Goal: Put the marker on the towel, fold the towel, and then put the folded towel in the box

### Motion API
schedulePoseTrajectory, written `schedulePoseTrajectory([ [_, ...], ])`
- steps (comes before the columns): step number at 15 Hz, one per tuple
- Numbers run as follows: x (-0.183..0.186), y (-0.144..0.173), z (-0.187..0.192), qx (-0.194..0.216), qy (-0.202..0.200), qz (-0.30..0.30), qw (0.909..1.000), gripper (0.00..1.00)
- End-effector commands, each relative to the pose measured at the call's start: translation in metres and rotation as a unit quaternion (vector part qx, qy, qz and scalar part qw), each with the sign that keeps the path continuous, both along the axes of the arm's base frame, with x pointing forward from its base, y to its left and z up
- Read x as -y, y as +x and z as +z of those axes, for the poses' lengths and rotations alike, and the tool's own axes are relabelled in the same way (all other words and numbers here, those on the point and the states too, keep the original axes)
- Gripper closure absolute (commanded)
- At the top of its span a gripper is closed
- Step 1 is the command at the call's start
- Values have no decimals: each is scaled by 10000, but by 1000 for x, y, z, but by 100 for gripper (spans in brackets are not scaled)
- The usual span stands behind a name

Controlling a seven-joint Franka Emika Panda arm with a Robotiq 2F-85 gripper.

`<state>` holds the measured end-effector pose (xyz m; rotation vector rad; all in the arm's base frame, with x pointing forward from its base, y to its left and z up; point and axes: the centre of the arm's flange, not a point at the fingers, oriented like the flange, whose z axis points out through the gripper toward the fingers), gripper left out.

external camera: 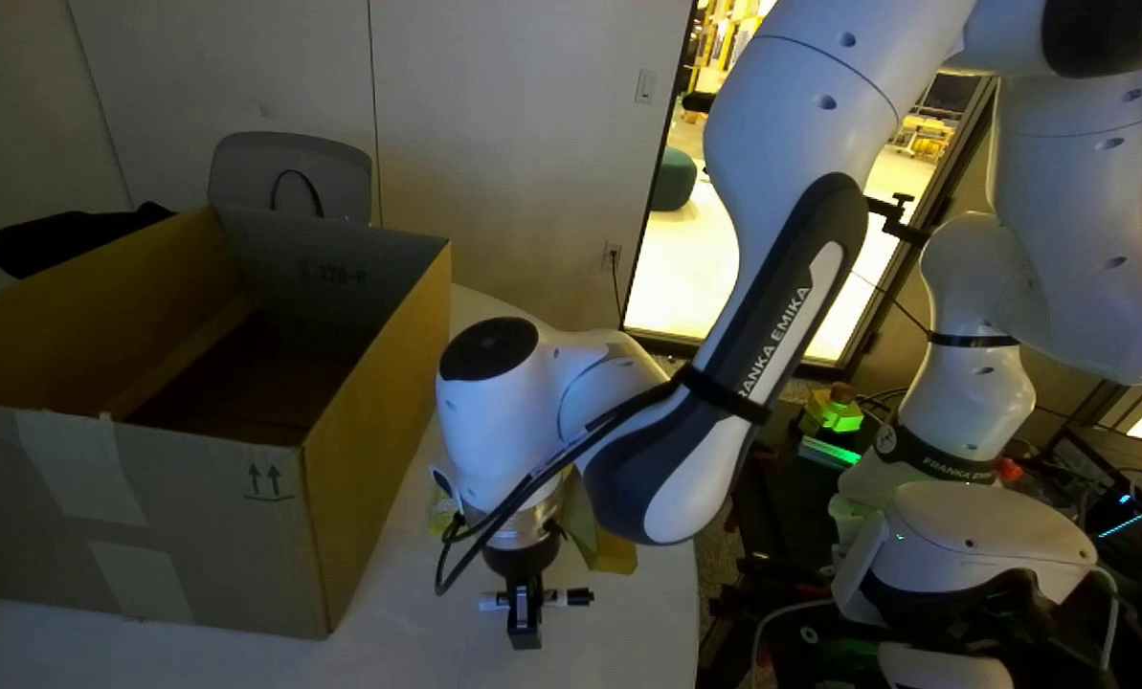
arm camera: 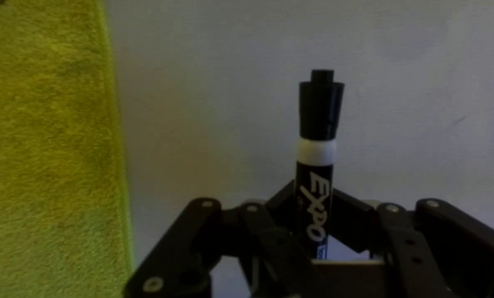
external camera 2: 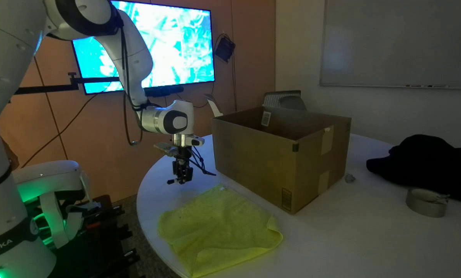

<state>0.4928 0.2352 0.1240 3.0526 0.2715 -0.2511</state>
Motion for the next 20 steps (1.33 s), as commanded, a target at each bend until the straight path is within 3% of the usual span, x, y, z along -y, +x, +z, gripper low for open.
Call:
schedulePoseTrajectory([
  [1, 47, 2, 35, 117, -126, -198, 9997, 95],
  [10, 204, 5, 43, 192, -561, -1678, 9840, 96],
  [13, 224, 5, 28, 68, -629, -1702, 9834, 96],
  [18, 225, 4, -1, -173, -790, -1624, 9834, 94],
  [20, 226, 1, -10, -268, -803, -1640, 9828, 65],
])
